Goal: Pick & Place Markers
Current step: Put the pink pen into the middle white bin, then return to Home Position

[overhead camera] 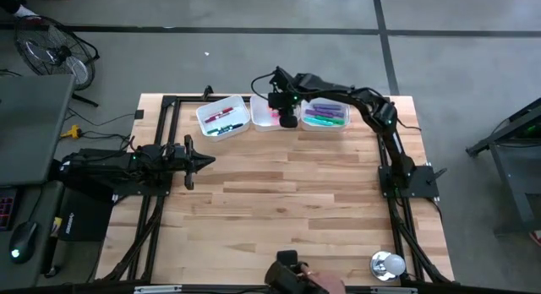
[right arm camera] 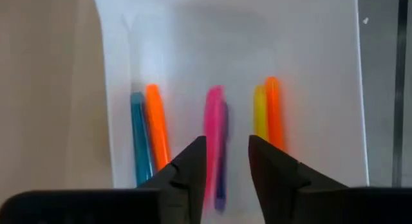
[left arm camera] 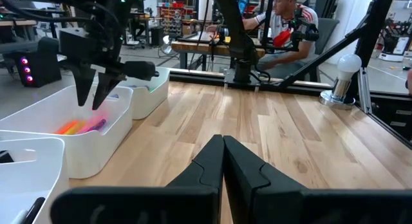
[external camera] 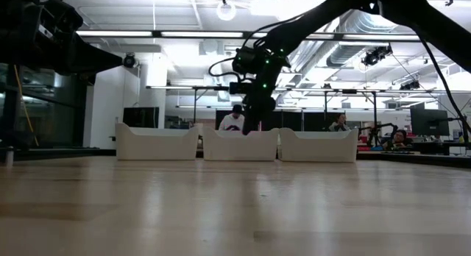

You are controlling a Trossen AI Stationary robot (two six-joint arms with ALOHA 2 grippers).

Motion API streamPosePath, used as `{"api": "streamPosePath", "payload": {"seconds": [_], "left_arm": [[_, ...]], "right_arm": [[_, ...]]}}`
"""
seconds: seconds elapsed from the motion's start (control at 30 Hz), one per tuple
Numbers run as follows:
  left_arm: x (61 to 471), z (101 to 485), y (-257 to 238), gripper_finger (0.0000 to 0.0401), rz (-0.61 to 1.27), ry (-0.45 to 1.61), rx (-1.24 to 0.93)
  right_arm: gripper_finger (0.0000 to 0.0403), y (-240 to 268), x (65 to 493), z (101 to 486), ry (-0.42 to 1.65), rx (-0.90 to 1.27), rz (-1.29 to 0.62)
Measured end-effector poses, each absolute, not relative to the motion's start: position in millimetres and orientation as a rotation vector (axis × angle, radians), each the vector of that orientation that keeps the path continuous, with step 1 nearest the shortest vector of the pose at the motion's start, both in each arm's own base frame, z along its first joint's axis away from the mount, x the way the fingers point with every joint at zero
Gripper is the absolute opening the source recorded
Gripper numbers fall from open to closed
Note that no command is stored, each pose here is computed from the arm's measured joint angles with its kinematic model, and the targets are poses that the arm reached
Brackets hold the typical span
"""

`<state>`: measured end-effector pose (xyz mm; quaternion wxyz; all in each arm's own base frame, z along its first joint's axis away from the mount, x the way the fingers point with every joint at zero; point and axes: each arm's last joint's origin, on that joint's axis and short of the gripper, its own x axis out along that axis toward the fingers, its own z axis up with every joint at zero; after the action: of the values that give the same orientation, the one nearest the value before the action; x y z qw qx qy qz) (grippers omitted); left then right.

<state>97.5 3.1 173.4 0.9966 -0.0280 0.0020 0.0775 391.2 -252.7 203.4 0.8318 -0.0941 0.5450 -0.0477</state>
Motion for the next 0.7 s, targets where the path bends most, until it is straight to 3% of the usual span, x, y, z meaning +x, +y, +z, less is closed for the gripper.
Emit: {"api": "streamPosePath", "payload": {"seconds": [0.37,0.7], "left_arm": [[97.5,173.4,3.1,0.0007,0.155,0.004,-0.056],[97.5,173.4,3.1,0.0007,0.155,0.004,-0.056]], "right_arm": [[0.0147,-233.2,400.8,210.6,1.165,-0.101,-0.176],[0.0149,-180.4,395.0,294.9,1.069,0.037,-0.247]]}}
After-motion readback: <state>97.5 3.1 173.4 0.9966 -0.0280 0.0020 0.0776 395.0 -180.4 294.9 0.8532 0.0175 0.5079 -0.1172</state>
